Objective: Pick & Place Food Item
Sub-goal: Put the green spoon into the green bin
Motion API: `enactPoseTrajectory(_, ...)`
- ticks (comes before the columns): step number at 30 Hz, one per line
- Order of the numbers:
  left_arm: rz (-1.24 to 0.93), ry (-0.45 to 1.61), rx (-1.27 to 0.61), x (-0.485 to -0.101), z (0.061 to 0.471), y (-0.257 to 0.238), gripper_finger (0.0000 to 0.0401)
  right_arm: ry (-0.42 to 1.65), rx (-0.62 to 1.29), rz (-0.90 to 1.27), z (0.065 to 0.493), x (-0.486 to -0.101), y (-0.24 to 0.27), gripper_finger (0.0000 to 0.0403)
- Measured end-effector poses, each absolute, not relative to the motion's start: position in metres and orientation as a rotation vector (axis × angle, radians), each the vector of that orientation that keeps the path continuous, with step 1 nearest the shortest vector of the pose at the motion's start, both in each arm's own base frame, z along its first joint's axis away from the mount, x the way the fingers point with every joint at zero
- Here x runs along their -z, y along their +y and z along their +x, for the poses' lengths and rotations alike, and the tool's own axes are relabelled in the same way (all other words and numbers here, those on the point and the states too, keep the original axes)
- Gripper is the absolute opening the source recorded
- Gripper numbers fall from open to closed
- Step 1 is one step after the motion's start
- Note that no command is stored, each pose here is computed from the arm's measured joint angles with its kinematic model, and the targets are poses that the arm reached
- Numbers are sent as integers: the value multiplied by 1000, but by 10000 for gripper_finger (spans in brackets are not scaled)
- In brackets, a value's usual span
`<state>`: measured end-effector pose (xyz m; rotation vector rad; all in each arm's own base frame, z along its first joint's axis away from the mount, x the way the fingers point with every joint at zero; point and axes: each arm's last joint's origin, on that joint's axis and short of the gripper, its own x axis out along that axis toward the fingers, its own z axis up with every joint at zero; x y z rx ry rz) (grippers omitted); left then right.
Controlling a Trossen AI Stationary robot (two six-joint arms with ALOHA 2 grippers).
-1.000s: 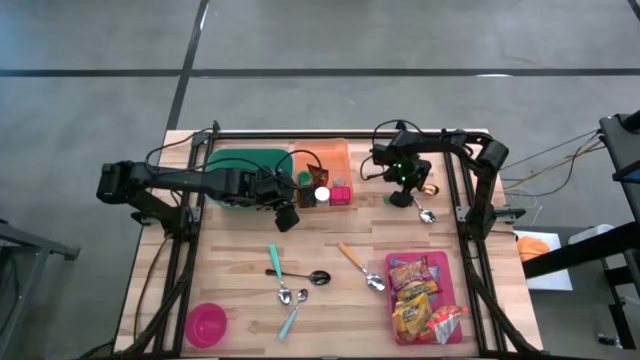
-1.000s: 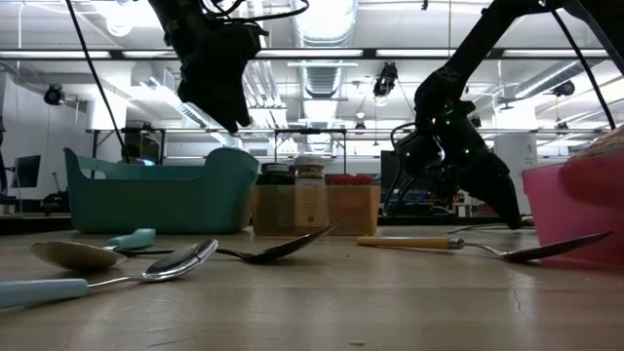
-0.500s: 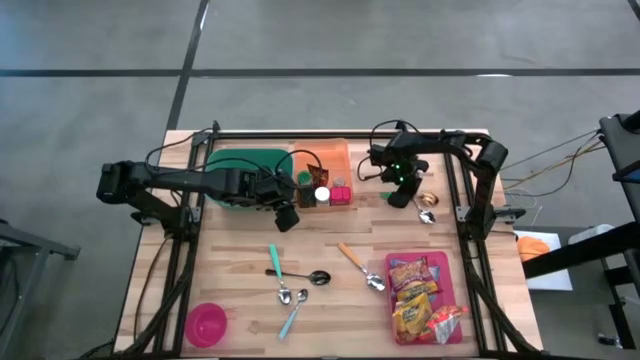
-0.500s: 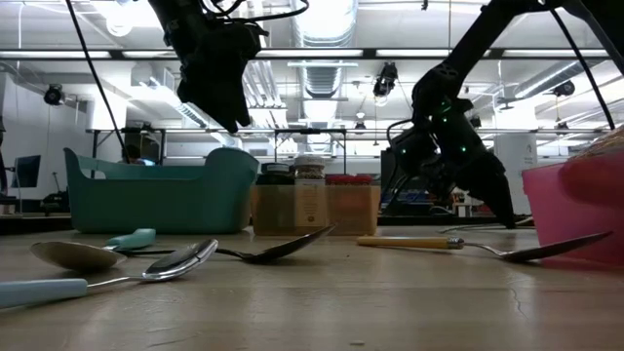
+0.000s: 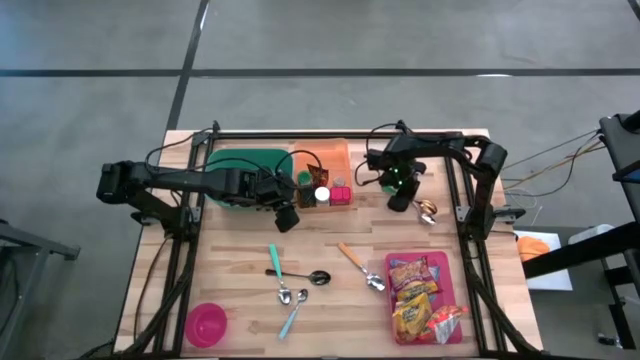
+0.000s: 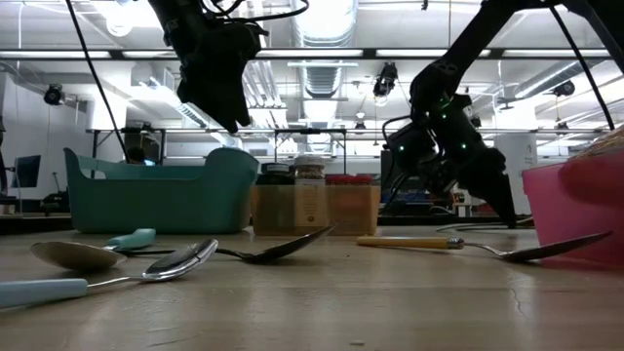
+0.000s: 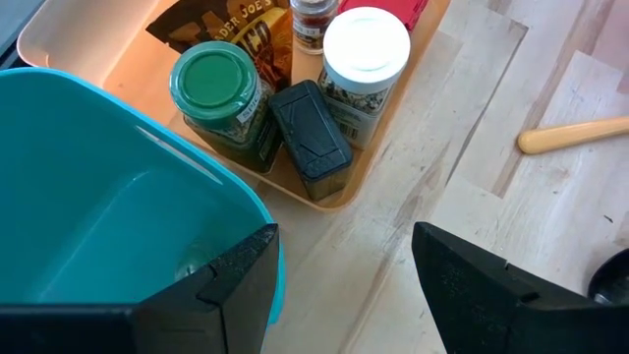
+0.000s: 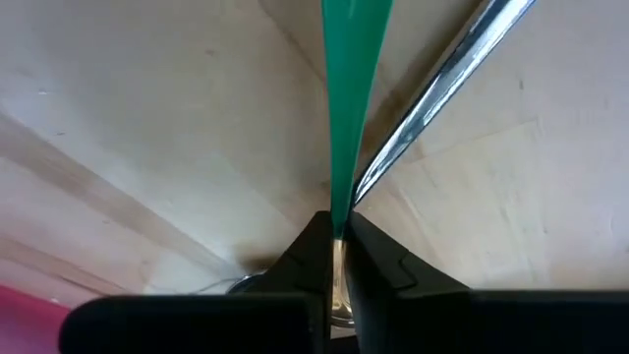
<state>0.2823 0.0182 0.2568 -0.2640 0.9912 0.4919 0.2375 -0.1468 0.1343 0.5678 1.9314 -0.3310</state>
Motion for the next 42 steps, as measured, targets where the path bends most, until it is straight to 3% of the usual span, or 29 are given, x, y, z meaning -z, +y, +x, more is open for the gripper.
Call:
enactPoseTrajectory(10, -282, 988, -499, -257, 282, 18, 236, 1960, 334, 474, 250, -149, -140, 12)
enactPoseTrajectory(22, -305, 951, -518, -258, 285, 19, 236, 1809, 325, 342, 268, -198, -96, 12)
enactPoseTrajectory(30, -317, 783, -516, -267, 297, 18, 236, 1577, 351, 307, 259, -248, -49, 12)
enactPoseTrajectory(42, -288, 572, -404, -284, 313, 4, 236, 1027, 256, 273, 251, -312, -5, 11)
